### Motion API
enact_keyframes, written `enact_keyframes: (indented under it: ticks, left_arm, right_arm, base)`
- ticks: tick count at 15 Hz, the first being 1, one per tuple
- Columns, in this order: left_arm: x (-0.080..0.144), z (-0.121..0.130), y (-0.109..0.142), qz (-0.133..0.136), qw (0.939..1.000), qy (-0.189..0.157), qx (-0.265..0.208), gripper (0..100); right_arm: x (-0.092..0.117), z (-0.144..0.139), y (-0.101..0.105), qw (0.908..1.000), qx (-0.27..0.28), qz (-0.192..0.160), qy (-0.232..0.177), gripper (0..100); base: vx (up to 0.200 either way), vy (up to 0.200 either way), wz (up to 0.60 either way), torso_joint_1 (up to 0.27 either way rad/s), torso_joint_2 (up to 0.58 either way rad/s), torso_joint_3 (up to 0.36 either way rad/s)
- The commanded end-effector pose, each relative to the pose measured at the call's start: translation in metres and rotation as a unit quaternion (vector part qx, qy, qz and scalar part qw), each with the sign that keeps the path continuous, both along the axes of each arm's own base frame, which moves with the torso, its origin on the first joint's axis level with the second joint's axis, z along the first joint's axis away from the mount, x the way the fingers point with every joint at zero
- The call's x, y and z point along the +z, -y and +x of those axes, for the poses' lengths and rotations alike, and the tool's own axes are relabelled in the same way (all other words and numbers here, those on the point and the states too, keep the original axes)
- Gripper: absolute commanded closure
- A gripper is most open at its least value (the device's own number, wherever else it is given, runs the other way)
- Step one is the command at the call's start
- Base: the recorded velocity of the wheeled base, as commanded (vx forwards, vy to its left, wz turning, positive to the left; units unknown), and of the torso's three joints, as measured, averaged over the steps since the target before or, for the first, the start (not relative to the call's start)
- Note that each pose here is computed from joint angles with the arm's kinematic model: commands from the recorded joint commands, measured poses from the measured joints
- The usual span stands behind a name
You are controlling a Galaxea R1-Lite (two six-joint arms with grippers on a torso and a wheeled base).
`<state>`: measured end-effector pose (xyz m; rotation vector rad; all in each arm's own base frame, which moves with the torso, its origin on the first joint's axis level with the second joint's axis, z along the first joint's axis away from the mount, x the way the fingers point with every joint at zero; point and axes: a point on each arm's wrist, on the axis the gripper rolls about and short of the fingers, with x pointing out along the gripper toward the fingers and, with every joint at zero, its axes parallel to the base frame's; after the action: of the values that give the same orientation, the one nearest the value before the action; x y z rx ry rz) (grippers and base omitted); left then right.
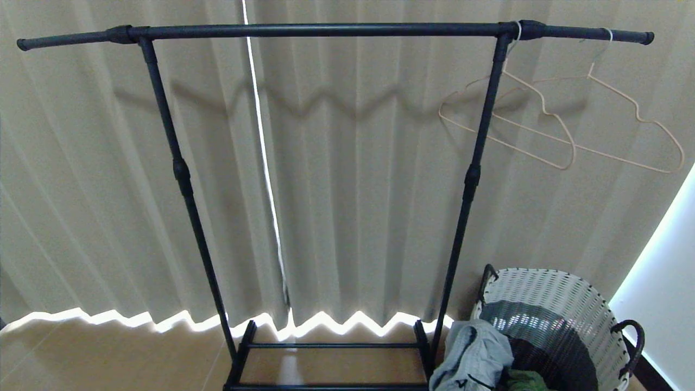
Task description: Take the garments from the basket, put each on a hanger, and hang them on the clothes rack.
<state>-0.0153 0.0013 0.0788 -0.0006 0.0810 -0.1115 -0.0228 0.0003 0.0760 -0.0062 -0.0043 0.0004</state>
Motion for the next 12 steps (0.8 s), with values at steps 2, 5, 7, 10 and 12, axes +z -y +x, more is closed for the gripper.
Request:
enact_keyframes:
  ticks: [2, 5, 7, 10, 12]
  left_arm:
    - [0.0001, 0.0001, 0.0, 0.0, 1.0, 0.0, 0.0, 0]
    - [0.0001, 0.0001, 0.0, 0.0, 1.0, 0.0, 0.0, 0]
    - [0.0001, 0.0, 0.0, -0.001, 1.0, 0.0, 0.0, 0]
    - [0.0001, 0.0, 0.0, -0.002, 1.0, 0.0, 0.001, 0]
    - [0.0001, 0.0, 0.0, -0.002, 1.0, 0.0, 0.001, 0]
  right_arm:
    - [0.0, 0.0, -0.0001, 1.0, 0.002, 0.0, 0.0, 0]
    - [0.0, 0.0, -0.0001, 1.0, 0.002, 0.0, 0.0, 0]
    - [0.0, 0.0, -0.0001, 1.0, 0.002, 0.001, 0.0, 0]
    - [-0.0002, 0.0, -0.0001, 1.0, 0.003, 0.002, -0.001, 0]
    - [0.0, 0.0, -0.0001, 1.0, 0.002, 0.003, 0.0, 0]
  base:
    - [0.0, 0.0, 0.0, 0.0, 0.0, 0.0]
    - [0.0, 0.0, 0.0, 0.0, 0.0, 0.0]
    - [0.0, 0.0, 0.0, 0.0, 0.0, 0.0]
    - [0.0, 0.0, 0.0, 0.0, 0.0, 0.0]
    - [0.0, 0.0, 0.0, -0.011, 0.03, 0.023]
